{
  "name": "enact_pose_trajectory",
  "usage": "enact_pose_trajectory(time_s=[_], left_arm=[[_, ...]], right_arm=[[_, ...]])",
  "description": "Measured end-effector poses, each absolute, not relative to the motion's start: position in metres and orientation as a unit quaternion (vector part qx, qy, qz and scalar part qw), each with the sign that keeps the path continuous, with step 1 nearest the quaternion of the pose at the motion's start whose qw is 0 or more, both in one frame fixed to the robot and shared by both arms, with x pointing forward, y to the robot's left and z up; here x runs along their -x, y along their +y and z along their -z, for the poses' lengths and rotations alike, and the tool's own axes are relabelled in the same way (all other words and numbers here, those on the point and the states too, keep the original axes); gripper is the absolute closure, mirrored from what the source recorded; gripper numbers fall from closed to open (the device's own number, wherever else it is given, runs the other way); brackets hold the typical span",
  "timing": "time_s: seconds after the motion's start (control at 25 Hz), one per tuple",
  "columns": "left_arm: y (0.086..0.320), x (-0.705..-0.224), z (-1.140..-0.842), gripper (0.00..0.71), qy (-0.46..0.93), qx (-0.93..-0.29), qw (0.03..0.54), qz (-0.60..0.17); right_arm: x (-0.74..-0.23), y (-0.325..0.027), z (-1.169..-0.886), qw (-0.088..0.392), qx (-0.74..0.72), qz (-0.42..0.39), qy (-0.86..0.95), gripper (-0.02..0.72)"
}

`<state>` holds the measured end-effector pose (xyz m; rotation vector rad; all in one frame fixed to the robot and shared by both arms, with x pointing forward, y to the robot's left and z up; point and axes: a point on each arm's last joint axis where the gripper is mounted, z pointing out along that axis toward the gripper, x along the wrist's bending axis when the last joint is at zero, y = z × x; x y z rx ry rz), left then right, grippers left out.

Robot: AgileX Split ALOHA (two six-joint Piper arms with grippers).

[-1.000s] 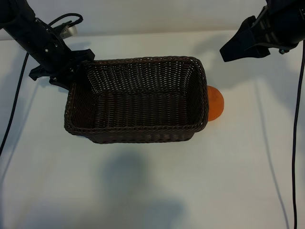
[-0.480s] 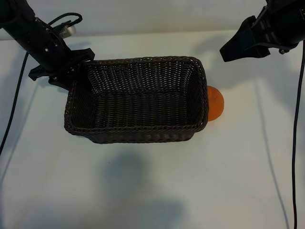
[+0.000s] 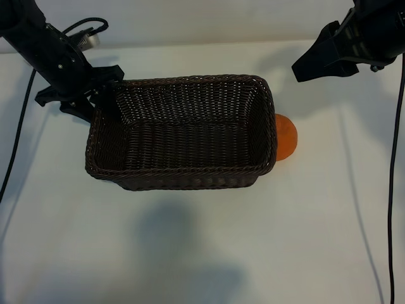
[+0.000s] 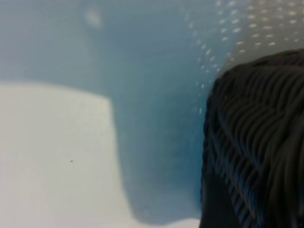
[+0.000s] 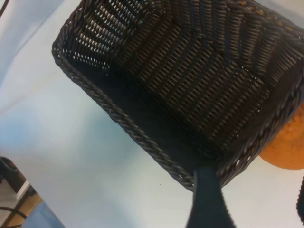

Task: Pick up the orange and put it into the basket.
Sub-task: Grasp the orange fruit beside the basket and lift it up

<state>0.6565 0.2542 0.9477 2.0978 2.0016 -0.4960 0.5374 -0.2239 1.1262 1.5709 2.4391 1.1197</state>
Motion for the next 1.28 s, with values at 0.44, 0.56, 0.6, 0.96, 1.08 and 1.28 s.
enact_pose_trajectory(time_s=[0.44,0.56,0.6,0.96,1.08,1.28], left_arm=[[0.260,-0.640,-1.018,0.254,0.671,-0.724,0.131,0.092],[0.261,-0.633,-1.038,0.254,0.668,-0.726,0.148,0.073],[0.261,-0.631,-1.045,0.254,0.666,-0.726,0.154,0.067],[0.258,-0.624,-1.063,0.254,0.661,-0.725,0.182,0.063],[0.253,-0.622,-1.069,0.254,0.651,-0.726,0.207,0.075],[0.249,-0.608,-1.082,0.254,0.637,-0.730,0.234,0.083]], right_arm=[[-0.537,-0.224,-1.126,0.016,-0.505,-0.360,0.784,0.259],[-0.537,-0.224,-1.126,0.016,-0.505,-0.360,0.784,0.259],[-0.537,-0.224,-1.126,0.016,-0.505,-0.360,0.784,0.259],[-0.537,-0.224,-1.126,0.016,-0.505,-0.360,0.784,0.259],[-0.537,-0.224,-1.126,0.016,-0.505,-0.360,0.784,0.259],[-0.537,-0.224,-1.126,0.016,-0.505,-0.360,0.784,0.259]])
